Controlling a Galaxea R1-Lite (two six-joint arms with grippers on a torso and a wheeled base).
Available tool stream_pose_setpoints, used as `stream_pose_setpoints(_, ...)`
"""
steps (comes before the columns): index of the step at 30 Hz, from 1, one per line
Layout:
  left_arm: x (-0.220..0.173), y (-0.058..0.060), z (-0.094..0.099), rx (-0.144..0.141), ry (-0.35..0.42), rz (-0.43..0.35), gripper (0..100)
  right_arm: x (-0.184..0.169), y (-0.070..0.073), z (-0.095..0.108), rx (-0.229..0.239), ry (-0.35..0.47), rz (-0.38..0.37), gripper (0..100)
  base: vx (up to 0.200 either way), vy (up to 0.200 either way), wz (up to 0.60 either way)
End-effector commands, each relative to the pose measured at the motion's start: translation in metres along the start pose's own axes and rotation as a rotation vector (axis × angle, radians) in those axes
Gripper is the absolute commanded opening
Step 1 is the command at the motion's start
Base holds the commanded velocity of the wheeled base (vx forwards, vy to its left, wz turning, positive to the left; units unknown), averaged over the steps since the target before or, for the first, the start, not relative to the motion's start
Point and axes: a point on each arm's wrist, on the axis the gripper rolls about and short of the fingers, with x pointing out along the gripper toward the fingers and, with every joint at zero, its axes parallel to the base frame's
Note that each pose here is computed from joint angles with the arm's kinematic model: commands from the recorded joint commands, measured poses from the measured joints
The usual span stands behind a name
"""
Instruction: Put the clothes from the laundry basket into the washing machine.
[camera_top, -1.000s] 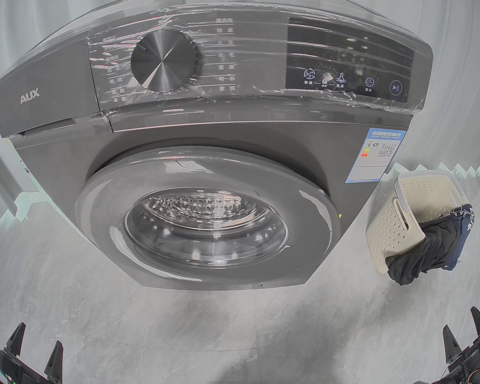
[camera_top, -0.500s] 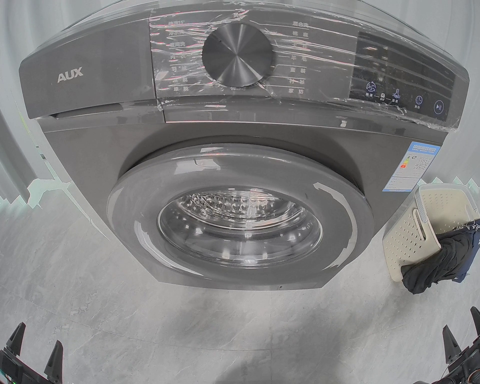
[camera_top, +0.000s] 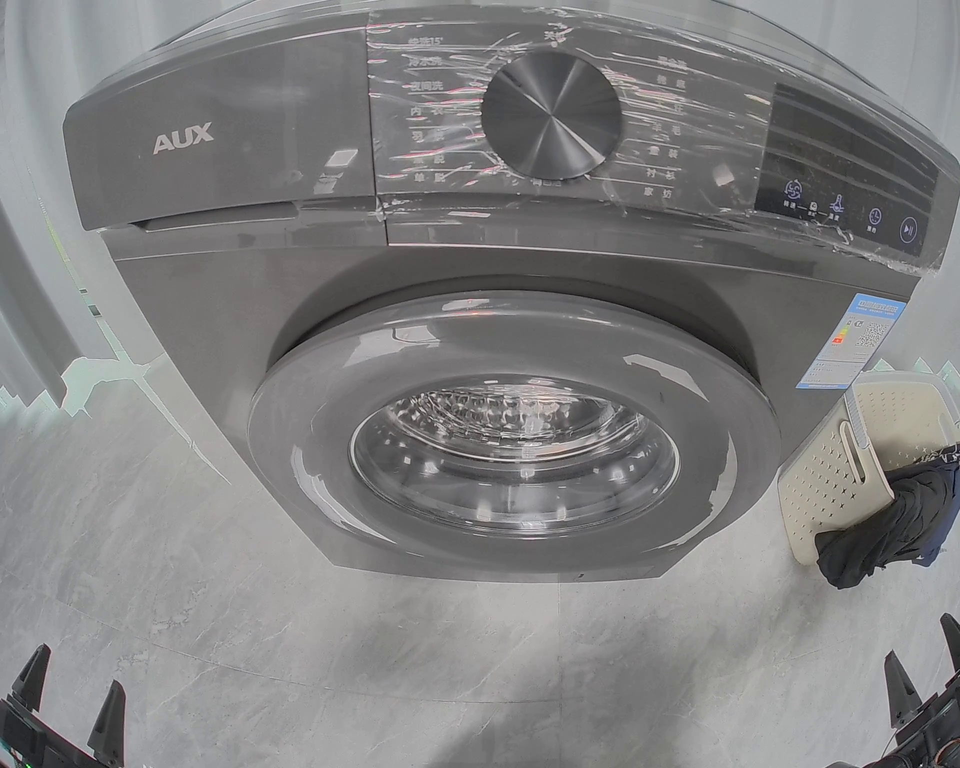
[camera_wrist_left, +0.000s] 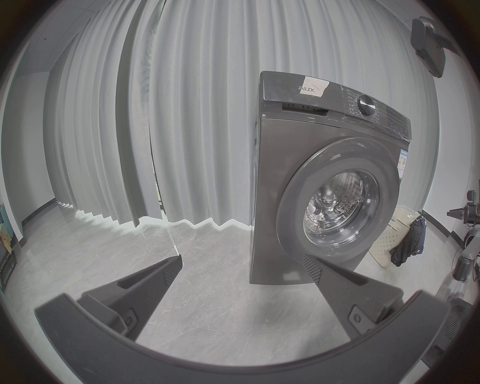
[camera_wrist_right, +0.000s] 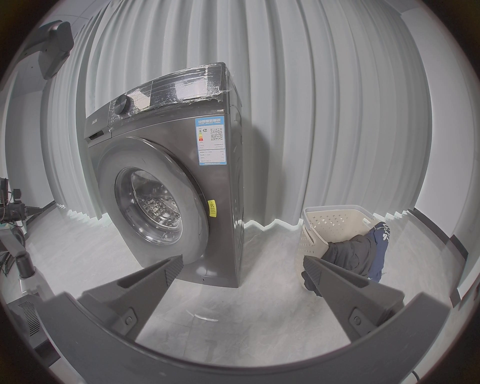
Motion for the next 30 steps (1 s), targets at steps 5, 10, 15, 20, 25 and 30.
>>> stream_pose_setpoints(5,0.0,0.0,-0.005,0.001,0.0,0.0,100,0.0,0.0,-0.005,0.0,0.0,0.003,100,0.0,0.0,0.0)
stream_pose_setpoints(10,0.0,0.0,-0.005,0.0,0.0,0.0,100,0.0,0.0,-0.005,-0.002,0.001,0.0,100,0.0,0.0,0.0)
stream_pose_setpoints(15,0.0,0.0,-0.005,-0.005,0.0,0.0,100,0.0,0.0,-0.005,-0.003,0.0,-0.003,100,0.08,0.0,0.0)
stream_pose_setpoints(20,0.0,0.0,-0.005,-0.003,0.0,0.0,100,0.0,0.0,-0.005,0.003,-0.003,0.0,100,0.16,0.0,0.0)
stream_pose_setpoints(25,0.0,0.0,-0.005,0.0,0.0,0.0,100,-0.014,0.001,0.043,-0.009,-0.189,0.035,100,0.0,0.0,0.0)
stream_pose_setpoints(30,0.0,0.0,-0.005,0.003,0.0,0.0,100,0.003,0.004,0.056,-0.005,-0.013,0.188,100,0.0,0.0,0.0)
